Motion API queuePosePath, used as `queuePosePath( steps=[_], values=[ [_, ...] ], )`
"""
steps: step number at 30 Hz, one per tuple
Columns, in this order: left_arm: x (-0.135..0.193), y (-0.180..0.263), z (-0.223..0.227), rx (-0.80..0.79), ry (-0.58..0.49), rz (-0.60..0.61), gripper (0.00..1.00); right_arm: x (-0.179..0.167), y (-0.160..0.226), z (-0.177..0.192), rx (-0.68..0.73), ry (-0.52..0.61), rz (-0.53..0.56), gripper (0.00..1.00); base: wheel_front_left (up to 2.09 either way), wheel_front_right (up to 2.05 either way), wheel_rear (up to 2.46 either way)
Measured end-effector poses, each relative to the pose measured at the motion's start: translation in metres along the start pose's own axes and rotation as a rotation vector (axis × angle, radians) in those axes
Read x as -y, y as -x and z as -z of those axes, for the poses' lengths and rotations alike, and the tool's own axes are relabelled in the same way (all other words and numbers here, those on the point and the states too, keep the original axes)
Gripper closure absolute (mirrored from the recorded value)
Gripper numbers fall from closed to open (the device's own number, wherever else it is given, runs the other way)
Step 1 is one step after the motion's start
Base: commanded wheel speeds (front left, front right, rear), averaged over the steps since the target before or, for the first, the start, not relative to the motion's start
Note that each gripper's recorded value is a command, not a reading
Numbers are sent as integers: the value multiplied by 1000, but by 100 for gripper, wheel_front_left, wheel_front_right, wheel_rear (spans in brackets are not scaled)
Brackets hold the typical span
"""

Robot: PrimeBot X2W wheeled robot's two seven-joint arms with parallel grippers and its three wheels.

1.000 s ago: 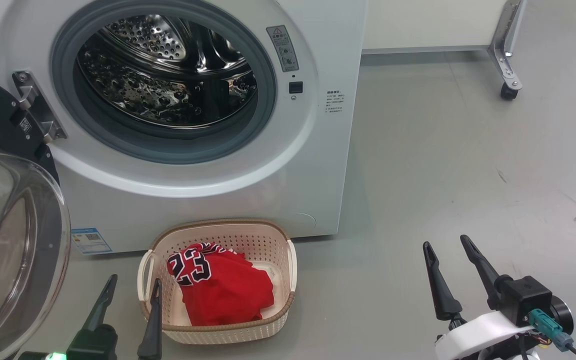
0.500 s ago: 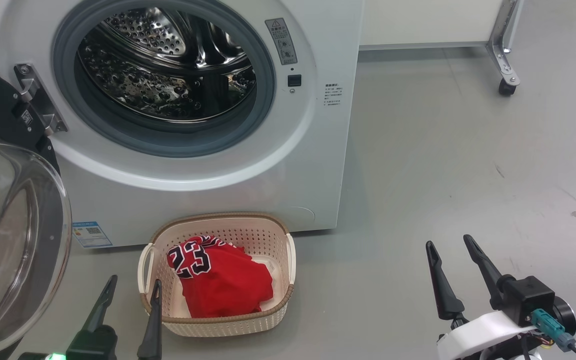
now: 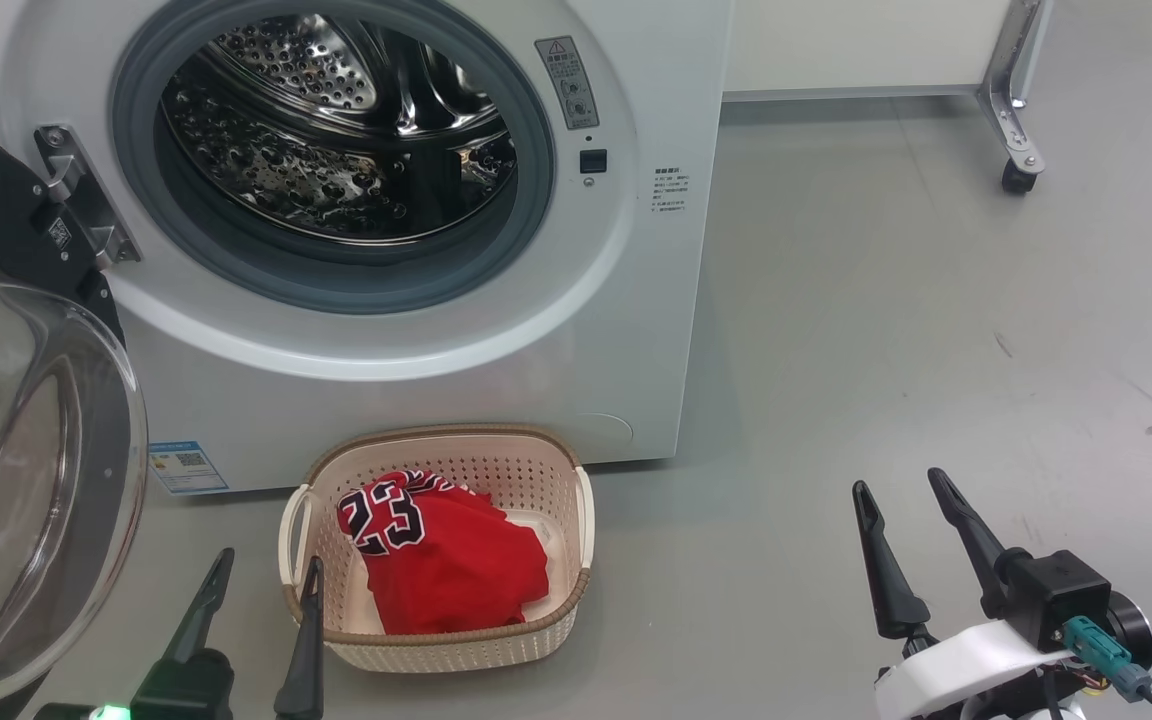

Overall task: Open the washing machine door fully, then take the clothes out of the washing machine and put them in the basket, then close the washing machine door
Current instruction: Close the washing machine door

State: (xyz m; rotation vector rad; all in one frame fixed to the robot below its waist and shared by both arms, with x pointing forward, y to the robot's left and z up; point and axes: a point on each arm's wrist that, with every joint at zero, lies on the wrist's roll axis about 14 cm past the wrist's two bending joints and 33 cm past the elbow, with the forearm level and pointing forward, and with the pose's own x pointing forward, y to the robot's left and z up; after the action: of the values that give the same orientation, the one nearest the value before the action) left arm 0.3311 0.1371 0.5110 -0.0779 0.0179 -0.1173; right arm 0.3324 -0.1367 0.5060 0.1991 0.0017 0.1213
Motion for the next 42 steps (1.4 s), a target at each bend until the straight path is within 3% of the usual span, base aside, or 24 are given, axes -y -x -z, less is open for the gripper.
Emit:
queuePosePath(
  steps=[23,31,42],
  values=[
    [-9,9,-3,8,-11,-39,0,-2,-8,3,-13,18,-17,0,0,0,0],
    [-25,22,-4,16,2,-116,0,-18,-23,5,-24,32,-91,0,0,0,0],
    [-61,55,-8,43,10,-281,0,-70,-43,17,-66,32,-272,0,0,0,0]
  ],
)
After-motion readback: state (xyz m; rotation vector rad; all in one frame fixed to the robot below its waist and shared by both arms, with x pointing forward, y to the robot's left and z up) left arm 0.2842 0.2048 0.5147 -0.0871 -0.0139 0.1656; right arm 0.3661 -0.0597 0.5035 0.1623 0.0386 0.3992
